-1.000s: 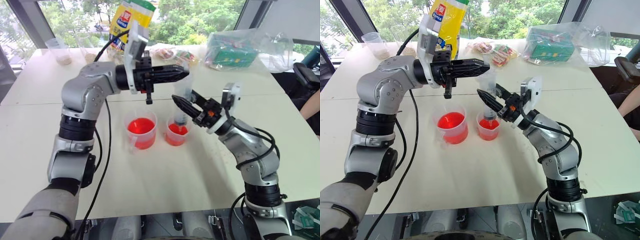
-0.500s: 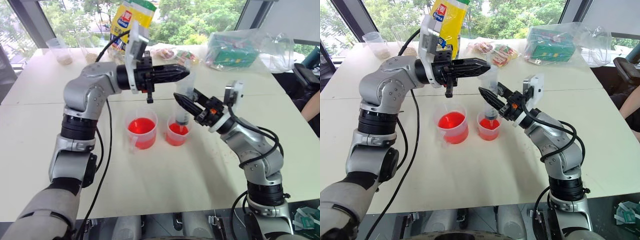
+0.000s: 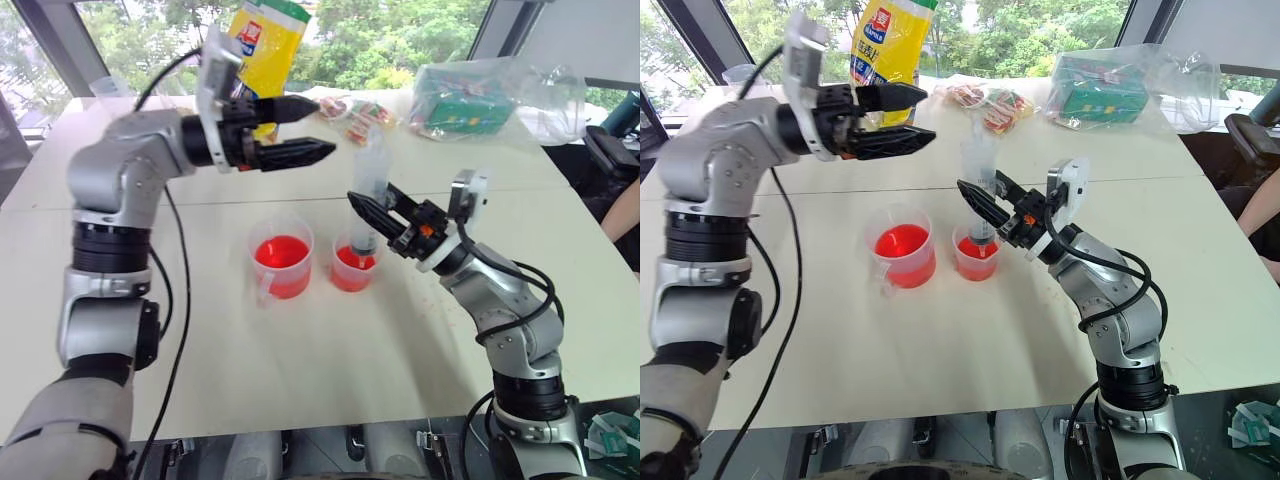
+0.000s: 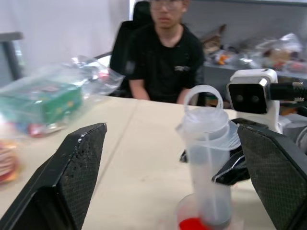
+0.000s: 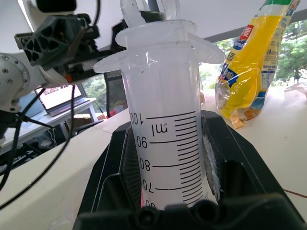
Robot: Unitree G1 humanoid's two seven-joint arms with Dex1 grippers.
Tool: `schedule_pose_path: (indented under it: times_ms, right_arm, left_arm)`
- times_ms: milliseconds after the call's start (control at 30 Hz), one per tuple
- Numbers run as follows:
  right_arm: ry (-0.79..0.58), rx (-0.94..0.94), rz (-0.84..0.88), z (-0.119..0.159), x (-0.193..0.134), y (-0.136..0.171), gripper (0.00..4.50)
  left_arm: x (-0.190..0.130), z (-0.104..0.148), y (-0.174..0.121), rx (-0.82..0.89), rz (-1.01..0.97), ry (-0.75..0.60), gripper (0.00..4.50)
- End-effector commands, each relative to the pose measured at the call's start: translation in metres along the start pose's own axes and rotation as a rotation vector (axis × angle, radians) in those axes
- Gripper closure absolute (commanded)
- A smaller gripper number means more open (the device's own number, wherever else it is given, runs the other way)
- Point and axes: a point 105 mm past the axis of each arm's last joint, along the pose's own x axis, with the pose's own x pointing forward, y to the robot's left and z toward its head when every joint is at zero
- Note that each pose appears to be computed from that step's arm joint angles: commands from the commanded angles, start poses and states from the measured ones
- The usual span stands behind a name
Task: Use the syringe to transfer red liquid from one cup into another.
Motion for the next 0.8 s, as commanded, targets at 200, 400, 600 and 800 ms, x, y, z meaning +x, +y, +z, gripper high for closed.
schedule_pose_path:
  times_ms: [200, 400, 600, 800]
  right_arm:
    - [-0.060, 0.008, -0.123, 0.055, 0.011, -0.025, 3.14]
    - [0.118, 0.135, -0.385, 0.073, -0.005, -0.076, 3.14]
    - [0.542, 0.158, -0.589, 0.023, -0.054, -0.105, 3.14]
    - [0.759, 0.270, -0.639, -0.021, -0.084, -0.107, 3.14]
  left_arm:
    - [-0.013, -0.008, -0.016, -0.008, -0.006, 0.026, 0.03]
    - [-0.015, -0.024, -0.025, -0.026, -0.014, 0.061, 0.03]
    - [-0.018, -0.034, -0.032, -0.026, -0.004, 0.084, 0.03]
    - [-0.021, -0.041, -0.039, -0.030, -0.002, 0.103, 0.03]
